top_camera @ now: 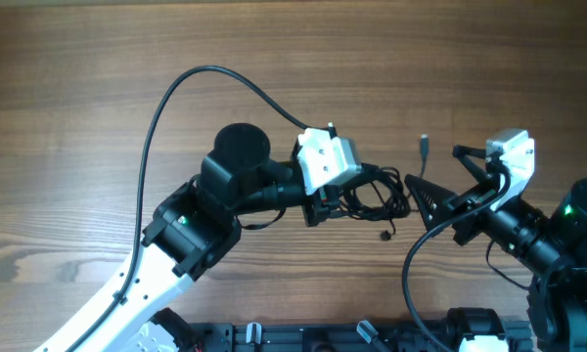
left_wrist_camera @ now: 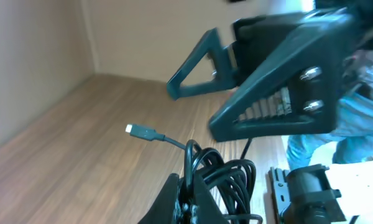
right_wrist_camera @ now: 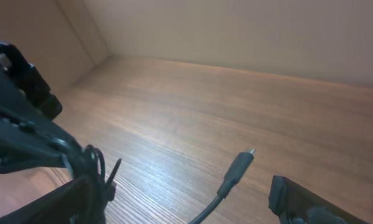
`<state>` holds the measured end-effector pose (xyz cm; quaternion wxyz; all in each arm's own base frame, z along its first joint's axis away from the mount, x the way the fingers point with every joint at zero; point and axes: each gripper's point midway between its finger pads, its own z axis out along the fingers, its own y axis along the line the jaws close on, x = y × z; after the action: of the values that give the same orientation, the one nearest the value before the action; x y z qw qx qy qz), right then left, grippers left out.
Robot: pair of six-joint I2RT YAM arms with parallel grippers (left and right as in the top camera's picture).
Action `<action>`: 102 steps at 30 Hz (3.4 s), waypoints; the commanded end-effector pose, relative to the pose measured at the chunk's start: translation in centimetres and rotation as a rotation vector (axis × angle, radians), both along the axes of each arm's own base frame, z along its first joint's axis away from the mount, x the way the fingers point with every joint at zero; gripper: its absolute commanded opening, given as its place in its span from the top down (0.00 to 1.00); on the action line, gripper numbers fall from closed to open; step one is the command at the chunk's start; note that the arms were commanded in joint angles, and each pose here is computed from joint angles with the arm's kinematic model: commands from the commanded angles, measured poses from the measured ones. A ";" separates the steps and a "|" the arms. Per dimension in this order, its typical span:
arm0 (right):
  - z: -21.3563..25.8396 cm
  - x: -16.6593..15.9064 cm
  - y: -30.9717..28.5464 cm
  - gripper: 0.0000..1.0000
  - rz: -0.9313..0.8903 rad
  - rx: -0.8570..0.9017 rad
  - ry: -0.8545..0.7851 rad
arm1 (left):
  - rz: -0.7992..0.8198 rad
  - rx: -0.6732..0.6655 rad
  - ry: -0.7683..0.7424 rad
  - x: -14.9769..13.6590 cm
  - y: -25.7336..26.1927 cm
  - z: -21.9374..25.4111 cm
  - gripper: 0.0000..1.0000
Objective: Untangle cables
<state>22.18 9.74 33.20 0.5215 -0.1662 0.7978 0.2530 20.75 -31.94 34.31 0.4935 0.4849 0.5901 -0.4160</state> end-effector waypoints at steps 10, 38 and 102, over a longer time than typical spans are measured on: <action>1.6 -1.3 1.5 0.12 0.145 -0.065 -0.122 | -0.040 -0.083 -0.099 -0.4 0.6 3.0 0.96; 4.2 -0.2 1.6 0.12 0.150 -0.083 -0.270 | -0.289 -0.157 -0.064 -5.0 -0.3 4.4 0.96; 7.1 4.3 -6.2 0.96 -0.392 -0.076 -0.318 | 0.325 -0.158 0.545 2.9 -0.3 -0.1 0.96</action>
<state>25.78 6.30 38.59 0.6312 -0.0665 0.7489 0.1904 23.01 -32.73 35.24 0.3992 0.2092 0.7226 -0.5241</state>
